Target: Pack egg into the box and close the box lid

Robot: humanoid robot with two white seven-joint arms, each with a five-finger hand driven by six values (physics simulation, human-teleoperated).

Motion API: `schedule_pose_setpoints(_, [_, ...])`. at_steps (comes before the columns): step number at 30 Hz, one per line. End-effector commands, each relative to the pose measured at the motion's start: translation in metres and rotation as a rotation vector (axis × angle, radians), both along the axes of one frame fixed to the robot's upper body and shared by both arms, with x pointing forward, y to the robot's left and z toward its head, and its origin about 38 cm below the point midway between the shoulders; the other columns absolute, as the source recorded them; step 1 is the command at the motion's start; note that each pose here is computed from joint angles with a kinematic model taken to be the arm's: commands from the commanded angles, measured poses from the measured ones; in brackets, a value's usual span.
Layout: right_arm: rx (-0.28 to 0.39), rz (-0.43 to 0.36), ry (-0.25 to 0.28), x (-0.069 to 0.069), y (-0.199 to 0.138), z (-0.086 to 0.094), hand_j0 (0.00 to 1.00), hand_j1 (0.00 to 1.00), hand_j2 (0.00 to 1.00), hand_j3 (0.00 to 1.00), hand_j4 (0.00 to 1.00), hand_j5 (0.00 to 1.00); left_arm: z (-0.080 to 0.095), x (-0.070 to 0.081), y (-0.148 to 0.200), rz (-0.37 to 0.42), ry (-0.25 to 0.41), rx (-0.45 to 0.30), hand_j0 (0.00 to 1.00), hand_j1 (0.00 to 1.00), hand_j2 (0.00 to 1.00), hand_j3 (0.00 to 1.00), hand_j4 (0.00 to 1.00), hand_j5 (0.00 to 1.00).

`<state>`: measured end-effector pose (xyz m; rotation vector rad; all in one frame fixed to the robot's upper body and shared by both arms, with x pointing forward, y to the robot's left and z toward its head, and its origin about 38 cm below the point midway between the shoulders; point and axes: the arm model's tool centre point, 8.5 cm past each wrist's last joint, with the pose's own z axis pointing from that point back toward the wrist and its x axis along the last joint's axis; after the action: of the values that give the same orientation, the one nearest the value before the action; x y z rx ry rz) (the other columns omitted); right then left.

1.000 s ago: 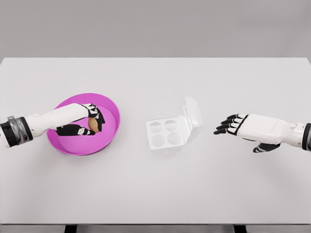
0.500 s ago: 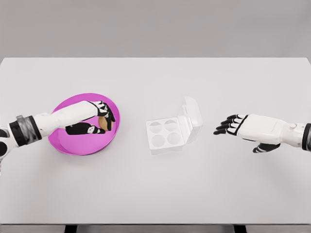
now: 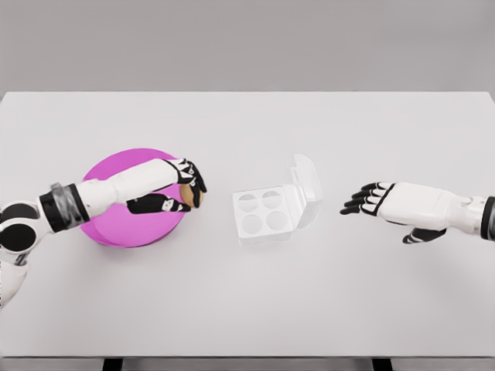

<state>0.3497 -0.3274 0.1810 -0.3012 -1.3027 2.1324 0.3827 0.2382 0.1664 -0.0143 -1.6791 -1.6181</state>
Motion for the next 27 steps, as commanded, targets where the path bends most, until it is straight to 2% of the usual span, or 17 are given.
schedule_pose_setpoints(1, [0.004, -0.003, 0.001, 0.000, 0.000, 0.001, 1.00, 1.00, 1.00, 1.00, 1.00, 1.00, -0.001, 0.000, -0.005, -0.001, 0.006, -0.016, 0.33, 0.33, 0.33, 0.33, 0.33, 0.33])
schedule_pose_setpoints(10, [0.010, -0.050, 0.004, 0.010, -0.009, 0.000, 1.00, 1.00, 1.00, 1.00, 1.00, 1.00, -0.004, 0.001, -0.026, -0.015, -0.009, -0.035, 0.32, 0.32, 0.32, 0.32, 0.32, 0.32])
schedule_pose_setpoints(27, [0.015, -0.074, 0.008, 0.014, -0.015, -0.002, 1.00, 1.00, 1.00, 1.00, 1.00, 1.00, -0.014, -0.002, -0.063, -0.043, -0.019, -0.055, 0.32, 0.32, 0.32, 0.32, 0.32, 0.32])
